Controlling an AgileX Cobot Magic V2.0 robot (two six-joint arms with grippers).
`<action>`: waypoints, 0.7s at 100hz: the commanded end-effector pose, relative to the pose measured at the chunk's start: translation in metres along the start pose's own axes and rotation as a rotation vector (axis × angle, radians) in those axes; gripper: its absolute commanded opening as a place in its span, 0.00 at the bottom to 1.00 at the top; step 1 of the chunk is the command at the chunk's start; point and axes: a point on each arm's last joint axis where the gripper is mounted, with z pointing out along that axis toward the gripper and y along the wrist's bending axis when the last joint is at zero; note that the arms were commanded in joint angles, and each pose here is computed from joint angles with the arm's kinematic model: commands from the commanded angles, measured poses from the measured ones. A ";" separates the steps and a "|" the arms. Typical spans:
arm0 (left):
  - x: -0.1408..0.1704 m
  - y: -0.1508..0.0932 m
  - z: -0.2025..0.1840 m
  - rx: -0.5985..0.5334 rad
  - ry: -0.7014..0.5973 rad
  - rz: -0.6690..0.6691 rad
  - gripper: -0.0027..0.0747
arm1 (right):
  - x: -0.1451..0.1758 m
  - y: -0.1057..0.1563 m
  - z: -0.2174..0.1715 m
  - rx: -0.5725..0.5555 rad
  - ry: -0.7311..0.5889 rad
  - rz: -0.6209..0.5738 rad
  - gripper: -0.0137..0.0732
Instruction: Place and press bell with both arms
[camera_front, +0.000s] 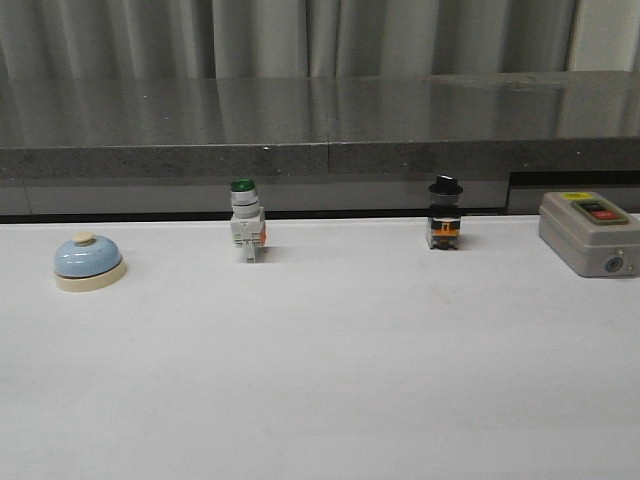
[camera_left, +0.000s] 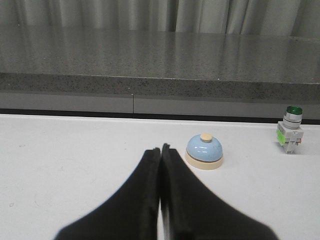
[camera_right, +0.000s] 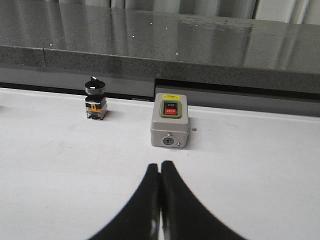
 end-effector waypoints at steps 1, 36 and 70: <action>-0.010 -0.002 -0.003 0.026 -0.102 -0.017 0.01 | -0.013 0.000 -0.002 -0.001 -0.097 -0.006 0.09; -0.093 -0.001 0.002 -0.018 0.038 -0.037 0.01 | -0.013 0.000 -0.002 -0.001 -0.097 -0.006 0.09; -0.167 -0.002 0.068 -0.089 0.422 -0.014 0.01 | -0.013 0.000 -0.002 -0.001 -0.097 -0.006 0.09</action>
